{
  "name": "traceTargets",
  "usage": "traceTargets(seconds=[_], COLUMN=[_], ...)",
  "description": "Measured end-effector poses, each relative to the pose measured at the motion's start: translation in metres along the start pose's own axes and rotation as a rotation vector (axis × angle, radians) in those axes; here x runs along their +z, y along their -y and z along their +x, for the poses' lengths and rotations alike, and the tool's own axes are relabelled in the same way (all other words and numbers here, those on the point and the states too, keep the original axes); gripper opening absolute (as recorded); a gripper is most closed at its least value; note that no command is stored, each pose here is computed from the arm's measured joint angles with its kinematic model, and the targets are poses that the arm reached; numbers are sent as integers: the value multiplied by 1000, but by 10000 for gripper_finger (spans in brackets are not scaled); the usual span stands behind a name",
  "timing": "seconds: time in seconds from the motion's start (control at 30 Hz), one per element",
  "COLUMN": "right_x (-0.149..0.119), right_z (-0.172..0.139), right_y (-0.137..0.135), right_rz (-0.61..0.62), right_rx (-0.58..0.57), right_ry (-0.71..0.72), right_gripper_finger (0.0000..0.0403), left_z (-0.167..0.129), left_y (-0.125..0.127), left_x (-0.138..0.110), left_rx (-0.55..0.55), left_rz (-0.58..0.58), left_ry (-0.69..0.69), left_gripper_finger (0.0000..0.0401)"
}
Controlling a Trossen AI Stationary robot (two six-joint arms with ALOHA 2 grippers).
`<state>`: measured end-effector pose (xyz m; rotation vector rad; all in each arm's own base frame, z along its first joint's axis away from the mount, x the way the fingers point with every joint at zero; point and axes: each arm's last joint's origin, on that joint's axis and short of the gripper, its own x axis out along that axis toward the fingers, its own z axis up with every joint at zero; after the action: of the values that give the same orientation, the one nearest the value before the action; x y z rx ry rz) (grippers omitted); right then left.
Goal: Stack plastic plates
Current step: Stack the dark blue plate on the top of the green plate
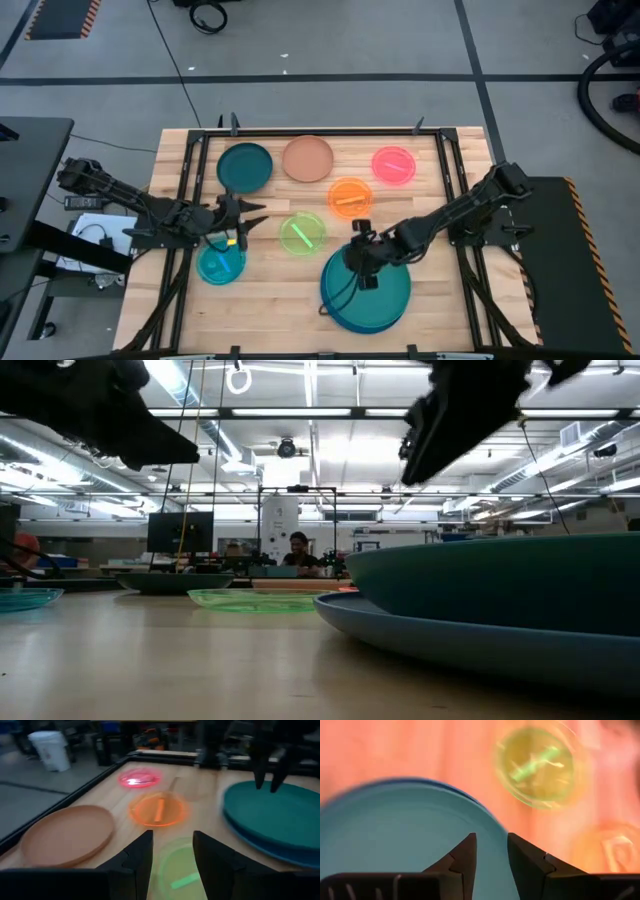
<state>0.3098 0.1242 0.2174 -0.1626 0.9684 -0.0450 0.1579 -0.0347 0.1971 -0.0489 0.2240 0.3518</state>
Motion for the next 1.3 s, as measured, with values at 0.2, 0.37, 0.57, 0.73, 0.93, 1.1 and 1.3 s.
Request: traceTargets(seconds=[0.2, 0.37, 0.57, 0.73, 0.93, 1.1, 1.3], right_x=[-19, -24, -40, -39, -36, -35, -34], right_z=[0, -1, 2, 5, 8, 10, 9], right_y=[12, 16, 28, 36, 45, 52, 54], right_rz=[42, 78, 96, 126, 90, 95, 57], right_rx=[-159, -187, -292, -314, -360, -387, -454], right_ry=[38, 135, 150, 197, 220, 213, 212], right_gripper_finger=[119, 119, 119, 119, 119, 119, 119], left_z=[12, 20, 23, 27, 44, 60, 77], left_y=[-20, -40, -61, -70, -74, -79, -86], left_x=[-2, -9, -15, -19, -9, 0, 1], left_rx=[3, 50, 120, 181, 208, 245, 271], left_rz=[-60, -118, -153, -159, -121, -62, -8], left_ry=[-66, -167, -245, -286, -416, -566, -703], left_gripper_finger=[146, 146, 146, 146, 146, 146, 146])
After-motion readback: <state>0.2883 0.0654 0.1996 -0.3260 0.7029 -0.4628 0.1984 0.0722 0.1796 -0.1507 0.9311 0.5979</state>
